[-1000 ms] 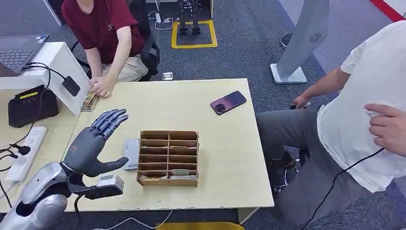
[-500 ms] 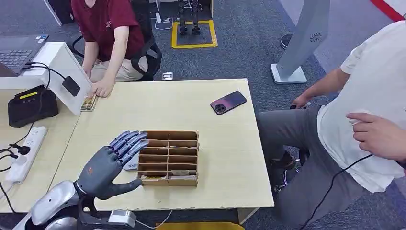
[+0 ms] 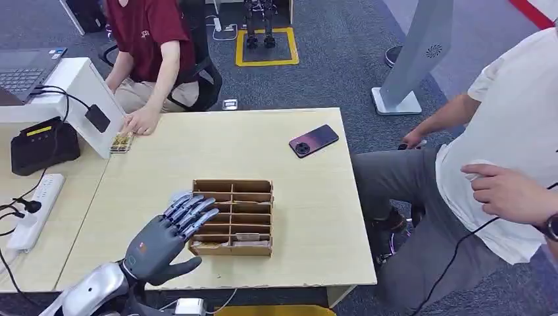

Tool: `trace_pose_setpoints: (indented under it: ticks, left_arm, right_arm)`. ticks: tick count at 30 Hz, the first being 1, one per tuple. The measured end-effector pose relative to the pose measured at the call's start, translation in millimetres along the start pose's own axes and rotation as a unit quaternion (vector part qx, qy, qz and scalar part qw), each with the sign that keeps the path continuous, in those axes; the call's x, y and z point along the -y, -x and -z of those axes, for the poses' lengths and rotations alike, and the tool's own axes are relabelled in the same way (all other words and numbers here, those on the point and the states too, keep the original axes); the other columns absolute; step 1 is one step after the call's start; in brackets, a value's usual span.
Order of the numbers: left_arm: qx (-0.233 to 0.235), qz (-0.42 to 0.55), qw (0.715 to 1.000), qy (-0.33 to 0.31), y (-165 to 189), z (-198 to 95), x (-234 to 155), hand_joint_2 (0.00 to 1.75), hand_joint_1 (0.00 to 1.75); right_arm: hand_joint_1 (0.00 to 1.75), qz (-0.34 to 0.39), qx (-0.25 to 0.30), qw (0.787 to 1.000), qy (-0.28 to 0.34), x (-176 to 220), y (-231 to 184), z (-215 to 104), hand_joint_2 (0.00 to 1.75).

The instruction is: Pass the card to the sensor for recognition and then transmit it.

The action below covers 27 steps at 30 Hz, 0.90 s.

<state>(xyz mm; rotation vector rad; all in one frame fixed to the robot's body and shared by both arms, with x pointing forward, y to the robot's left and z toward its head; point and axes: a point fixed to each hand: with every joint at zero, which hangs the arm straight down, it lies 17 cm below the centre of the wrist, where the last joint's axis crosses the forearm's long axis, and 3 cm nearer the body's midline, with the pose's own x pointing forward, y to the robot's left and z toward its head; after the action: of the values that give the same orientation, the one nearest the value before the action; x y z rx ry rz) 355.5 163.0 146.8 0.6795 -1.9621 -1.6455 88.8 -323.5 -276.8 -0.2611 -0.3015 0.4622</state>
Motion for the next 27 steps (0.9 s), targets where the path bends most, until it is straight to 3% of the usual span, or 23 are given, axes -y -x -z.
trace_pose_setpoints:
  ticks: [10, 27]
  left_arm:
    - [-0.028, 0.019, 0.999, 0.026, 15, -6, 20, 1.75, 0.00]
    - [-0.035, 0.017, 0.998, 0.040, 21, -11, 31, 1.75, 0.00]
  right_arm:
    - [0.00, -0.006, 0.001, 1.000, 0.001, 1, 0, 0, 0.00]
    - [0.00, -0.004, 0.001, 1.000, 0.001, 2, 0, 0, 0.00]
